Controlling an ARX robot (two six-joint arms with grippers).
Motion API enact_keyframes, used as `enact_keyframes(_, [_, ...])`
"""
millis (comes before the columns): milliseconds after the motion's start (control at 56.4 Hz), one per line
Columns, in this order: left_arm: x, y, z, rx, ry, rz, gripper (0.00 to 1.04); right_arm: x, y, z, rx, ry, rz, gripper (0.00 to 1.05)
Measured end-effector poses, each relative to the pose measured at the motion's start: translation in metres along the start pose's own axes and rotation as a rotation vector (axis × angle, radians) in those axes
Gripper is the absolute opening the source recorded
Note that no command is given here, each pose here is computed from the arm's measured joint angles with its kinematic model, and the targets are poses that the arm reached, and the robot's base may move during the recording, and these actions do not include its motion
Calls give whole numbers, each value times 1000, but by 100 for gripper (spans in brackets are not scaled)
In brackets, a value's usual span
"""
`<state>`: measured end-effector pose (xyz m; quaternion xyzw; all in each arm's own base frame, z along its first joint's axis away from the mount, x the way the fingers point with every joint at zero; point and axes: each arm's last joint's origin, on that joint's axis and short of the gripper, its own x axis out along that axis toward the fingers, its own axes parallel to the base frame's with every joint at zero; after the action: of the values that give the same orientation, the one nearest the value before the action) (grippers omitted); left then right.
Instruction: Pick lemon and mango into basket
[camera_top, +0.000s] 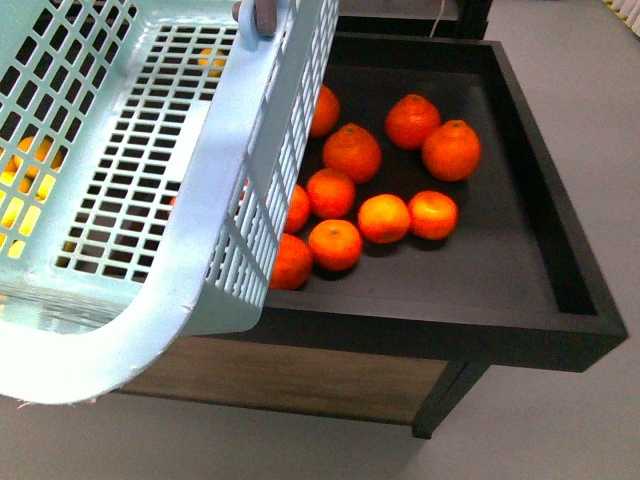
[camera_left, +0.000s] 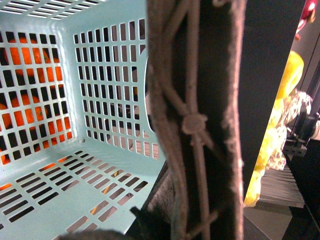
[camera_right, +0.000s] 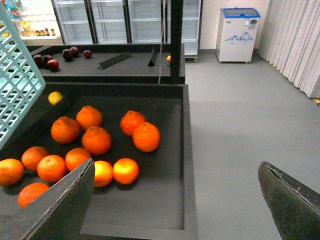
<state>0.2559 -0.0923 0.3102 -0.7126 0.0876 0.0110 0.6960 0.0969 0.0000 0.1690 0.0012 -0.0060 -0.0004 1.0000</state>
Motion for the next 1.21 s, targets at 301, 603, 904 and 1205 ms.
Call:
enact_keyframes(301, [0, 0, 0, 1, -2, 0, 5, 0, 0, 0, 0, 0, 0, 96])
enact_keyframes(603, [0, 0, 0, 1, -2, 0, 5, 0, 0, 0, 0, -1, 0, 96])
enact_keyframes(904, [0, 0, 0, 1, -1, 0, 5, 0, 0, 0, 0, 0, 0, 96])
enact_keyframes(1205, [0, 0, 0, 3, -3, -1, 5, 0, 0, 0, 0, 0, 2, 96])
